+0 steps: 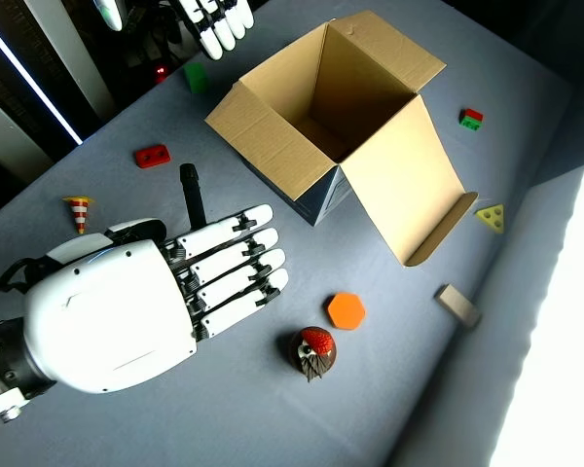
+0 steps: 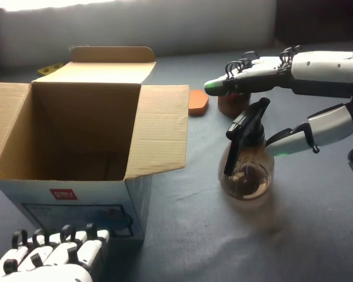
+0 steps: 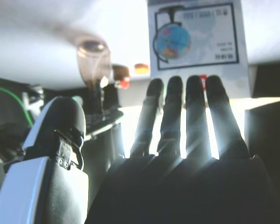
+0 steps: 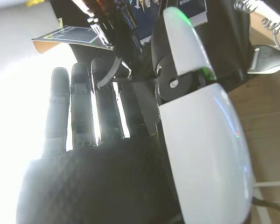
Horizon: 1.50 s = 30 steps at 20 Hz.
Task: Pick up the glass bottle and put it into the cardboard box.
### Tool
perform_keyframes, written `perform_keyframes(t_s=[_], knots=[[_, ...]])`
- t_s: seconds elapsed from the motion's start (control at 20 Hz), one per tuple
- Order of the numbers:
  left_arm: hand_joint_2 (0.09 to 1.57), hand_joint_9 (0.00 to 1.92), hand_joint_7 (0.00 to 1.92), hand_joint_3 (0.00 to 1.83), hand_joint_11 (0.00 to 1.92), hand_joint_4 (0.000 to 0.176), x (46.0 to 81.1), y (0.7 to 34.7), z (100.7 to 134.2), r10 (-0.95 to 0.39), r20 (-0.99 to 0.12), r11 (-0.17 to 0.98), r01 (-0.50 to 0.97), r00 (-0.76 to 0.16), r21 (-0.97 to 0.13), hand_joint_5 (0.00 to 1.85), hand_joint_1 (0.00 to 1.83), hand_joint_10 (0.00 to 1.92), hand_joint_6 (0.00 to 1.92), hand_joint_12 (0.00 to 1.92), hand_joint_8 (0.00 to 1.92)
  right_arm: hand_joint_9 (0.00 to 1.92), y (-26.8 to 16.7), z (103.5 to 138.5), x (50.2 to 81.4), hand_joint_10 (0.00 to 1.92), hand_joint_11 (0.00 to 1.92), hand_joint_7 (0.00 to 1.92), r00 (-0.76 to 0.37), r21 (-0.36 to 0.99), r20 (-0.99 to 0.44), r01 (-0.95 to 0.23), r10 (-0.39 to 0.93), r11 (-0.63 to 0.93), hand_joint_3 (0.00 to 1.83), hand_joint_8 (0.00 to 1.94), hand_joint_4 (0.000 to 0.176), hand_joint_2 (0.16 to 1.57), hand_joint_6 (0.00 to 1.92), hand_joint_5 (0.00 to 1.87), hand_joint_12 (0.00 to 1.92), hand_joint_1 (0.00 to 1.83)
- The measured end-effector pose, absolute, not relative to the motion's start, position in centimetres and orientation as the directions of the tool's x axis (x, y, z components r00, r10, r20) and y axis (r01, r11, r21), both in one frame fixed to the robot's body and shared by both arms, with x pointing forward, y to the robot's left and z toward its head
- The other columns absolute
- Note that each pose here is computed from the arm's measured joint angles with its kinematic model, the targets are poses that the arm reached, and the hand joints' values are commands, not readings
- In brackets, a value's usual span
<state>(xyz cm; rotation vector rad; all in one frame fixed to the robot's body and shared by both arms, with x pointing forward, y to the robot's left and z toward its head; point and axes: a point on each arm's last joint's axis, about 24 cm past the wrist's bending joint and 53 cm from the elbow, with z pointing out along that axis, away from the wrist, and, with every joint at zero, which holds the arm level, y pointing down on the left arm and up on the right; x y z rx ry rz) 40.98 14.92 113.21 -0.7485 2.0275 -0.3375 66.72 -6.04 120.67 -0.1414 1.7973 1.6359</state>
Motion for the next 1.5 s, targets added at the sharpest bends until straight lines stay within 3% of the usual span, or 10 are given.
perform_keyframes(t_s=[0.2, 1.4, 1.5], knots=[[1.26, 0.1, 0.13, 0.0, 0.0, 0.0, 41.0, 15.1, 113.0, -0.641, -0.669, 0.766, -0.373, -0.376, -0.524, 0.14, 0.1, 0.01, 0.01, 0.27, 0.0, 0.2, -5.5, 120.2, 67.0, 0.01, 0.0, 0.23, -0.758, 0.839, -0.543, -0.504, 0.361, 0.205, 0.0, 0.0, 0.0, 1.13, 0.0, 0.18, 0.5, 0.95], [1.27, 0.1, 0.14, 0.0, 0.0, 0.0, 42.0, 14.4, 112.3, -0.663, -0.665, 0.748, -0.328, -0.344, -0.577, 0.15, 0.1, 0.0, 0.0, 0.22, 0.0, 0.25, -4.4, 118.3, 66.2, 0.02, 0.0, 0.29, -0.776, 0.84, -0.542, -0.496, 0.322, 0.218, 0.0, 0.01, 0.0, 1.13, 0.02, 0.24, 0.63, 0.96], [1.27, 0.1, 0.14, 0.0, 0.0, 0.0, 42.0, 14.3, 112.4, -0.664, -0.665, 0.748, -0.32, -0.343, -0.582, 0.15, 0.1, 0.0, 0.0, 0.24, 0.0, 0.33, -4.4, 118.3, 66.2, 0.06, 0.0, 0.44, -0.776, 0.84, -0.542, -0.496, 0.322, 0.219, 0.0, 0.04, 0.0, 1.13, 0.06, 0.37, 0.81, 0.98]])
